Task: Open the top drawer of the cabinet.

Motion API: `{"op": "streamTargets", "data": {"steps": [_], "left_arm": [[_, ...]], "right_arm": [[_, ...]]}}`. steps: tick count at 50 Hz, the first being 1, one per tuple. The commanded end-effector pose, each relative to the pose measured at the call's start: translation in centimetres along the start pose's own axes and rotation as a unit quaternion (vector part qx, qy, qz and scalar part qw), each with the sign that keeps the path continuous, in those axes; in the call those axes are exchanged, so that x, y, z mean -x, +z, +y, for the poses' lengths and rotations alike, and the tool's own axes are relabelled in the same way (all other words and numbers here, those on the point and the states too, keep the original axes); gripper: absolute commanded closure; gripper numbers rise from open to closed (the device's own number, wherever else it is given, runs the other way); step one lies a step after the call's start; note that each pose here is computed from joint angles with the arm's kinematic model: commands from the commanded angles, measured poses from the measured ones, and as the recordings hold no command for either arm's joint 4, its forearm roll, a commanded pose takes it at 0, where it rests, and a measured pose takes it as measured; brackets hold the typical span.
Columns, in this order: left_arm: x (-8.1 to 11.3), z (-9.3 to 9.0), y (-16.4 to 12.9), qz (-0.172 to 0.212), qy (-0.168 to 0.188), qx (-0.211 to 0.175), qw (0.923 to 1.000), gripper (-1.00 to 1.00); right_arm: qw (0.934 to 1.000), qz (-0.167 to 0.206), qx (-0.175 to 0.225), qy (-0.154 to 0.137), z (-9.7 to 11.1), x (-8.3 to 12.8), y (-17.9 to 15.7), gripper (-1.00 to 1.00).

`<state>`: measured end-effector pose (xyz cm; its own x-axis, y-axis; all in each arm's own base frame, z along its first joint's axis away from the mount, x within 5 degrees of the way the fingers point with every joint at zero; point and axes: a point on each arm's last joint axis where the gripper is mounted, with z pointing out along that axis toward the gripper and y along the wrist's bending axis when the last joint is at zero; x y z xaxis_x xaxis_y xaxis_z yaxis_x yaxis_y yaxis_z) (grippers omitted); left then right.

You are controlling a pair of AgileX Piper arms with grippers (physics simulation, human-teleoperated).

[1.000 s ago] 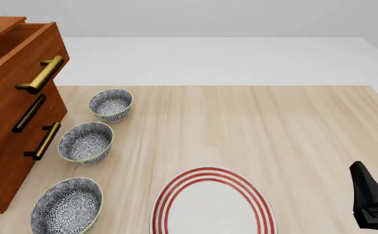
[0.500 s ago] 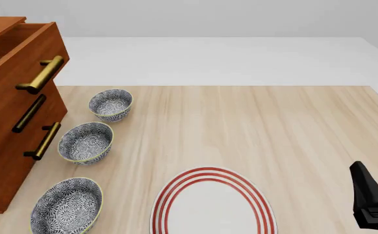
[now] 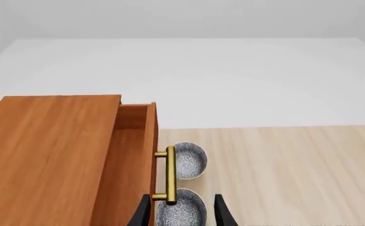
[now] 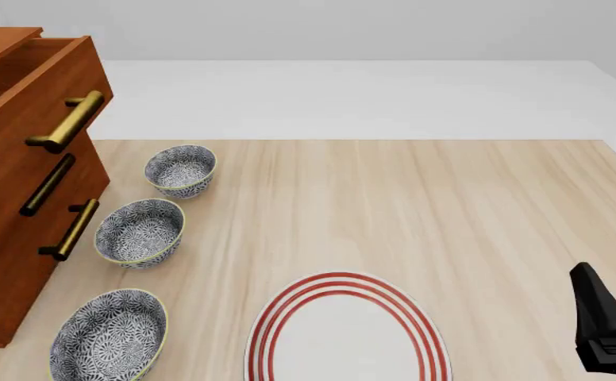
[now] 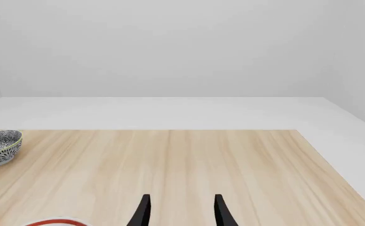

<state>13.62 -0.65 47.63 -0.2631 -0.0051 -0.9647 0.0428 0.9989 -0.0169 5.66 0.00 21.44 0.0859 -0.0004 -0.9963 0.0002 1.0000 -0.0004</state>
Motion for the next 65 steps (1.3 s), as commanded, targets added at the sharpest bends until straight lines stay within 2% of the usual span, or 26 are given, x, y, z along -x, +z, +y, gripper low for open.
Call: {"op": "streamTargets", "data": {"steps": [1, 16, 52, 65], "left_arm": [[-0.5, 0.0, 1.1, 0.011, -0.005, 0.001, 0.9999, -1.0], [0.0, 0.4, 1.5, -0.001, -0.005, 0.013, 0.9999, -1.0], [-0.5, 1.4, 3.6, 0.003, 0.003, 0.039, 0.9992, -1.0], [-1.2, 1.6, 4.7, 0.013, 0.006, 0.042, 0.999, -1.0]], "right_arm": [[1.0, 0.0, 0.0, 0.0, 0.0, 0.0, 0.0, -1.0], [1.0, 0.0, 0.0, 0.0, 0.0, 0.0, 0.0, -1.0], [1.0, 0.0, 0.0, 0.0, 0.0, 0.0, 0.0, -1.0], [1.0, 0.0, 0.0, 0.0, 0.0, 0.0, 0.0, -1.0]]}}
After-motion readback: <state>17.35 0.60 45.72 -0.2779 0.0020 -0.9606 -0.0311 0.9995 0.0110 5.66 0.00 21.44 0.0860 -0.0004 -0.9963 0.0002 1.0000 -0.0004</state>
